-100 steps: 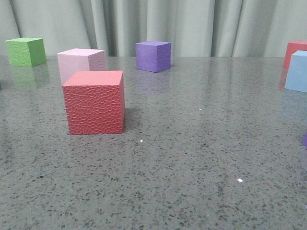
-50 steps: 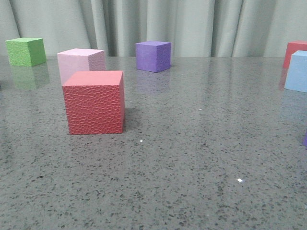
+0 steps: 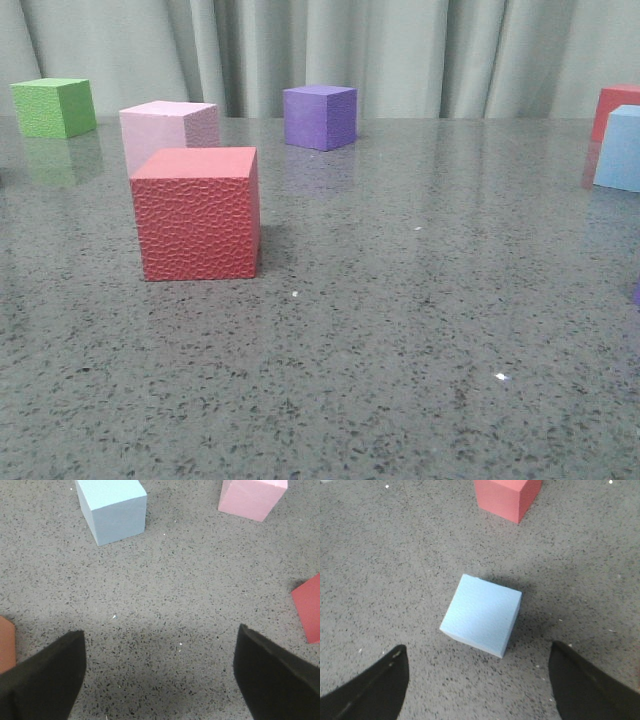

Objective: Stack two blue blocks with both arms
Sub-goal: 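Lower the right gripper onto the light-blue cube and close on it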

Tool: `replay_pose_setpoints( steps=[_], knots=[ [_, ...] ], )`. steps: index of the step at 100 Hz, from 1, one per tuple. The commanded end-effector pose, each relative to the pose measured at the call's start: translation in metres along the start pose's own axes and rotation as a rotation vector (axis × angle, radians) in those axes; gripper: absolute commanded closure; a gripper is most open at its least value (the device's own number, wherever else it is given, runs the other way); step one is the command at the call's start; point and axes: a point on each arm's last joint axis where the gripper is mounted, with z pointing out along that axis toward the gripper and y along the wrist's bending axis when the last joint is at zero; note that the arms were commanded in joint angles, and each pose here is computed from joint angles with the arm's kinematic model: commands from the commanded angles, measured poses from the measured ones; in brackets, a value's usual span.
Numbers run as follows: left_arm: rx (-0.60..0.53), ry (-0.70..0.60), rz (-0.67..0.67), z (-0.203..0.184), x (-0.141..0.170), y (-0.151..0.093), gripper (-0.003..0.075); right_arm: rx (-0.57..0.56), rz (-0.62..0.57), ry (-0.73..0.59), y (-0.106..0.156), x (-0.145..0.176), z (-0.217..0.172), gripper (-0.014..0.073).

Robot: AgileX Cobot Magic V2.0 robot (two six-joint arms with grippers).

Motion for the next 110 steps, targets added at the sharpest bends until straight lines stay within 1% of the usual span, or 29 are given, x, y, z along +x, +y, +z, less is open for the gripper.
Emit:
replay_pose_setpoints(
  steps=[1,21,40,72,87,110],
  knots=[
    [0.015,-0.082,-0.002,-0.007,-0.012,-0.003,0.0155,-0.017,0.014,-0.089,0.003,-0.019,-0.007,0.0018],
    [0.015,-0.082,-0.002,-0.007,-0.012,-0.003,0.0155,0.026,0.052,-0.055,0.001,-0.030,0.017,0.0018],
    [0.015,-0.082,-0.002,-0.007,-0.012,-0.003,0.0155,0.037,0.065,-0.044,0.003,-0.036,0.031,0.0018],
    [0.015,-0.082,-0.002,-0.007,-0.012,-0.003,0.0155,0.044,0.078,0.018,0.007,-0.032,0.061,0.0018],
    [0.015,-0.082,-0.002,-0.007,-0.012,-0.003,0.0155,0.030,0.088,0.023,0.009,-0.031,0.068,0.0018],
    [0.015,-0.082,-0.002,-0.007,-0.012,-0.003,0.0155,0.044,0.085,0.058,0.010,-0.027,0.083,0.0018]
  ],
)
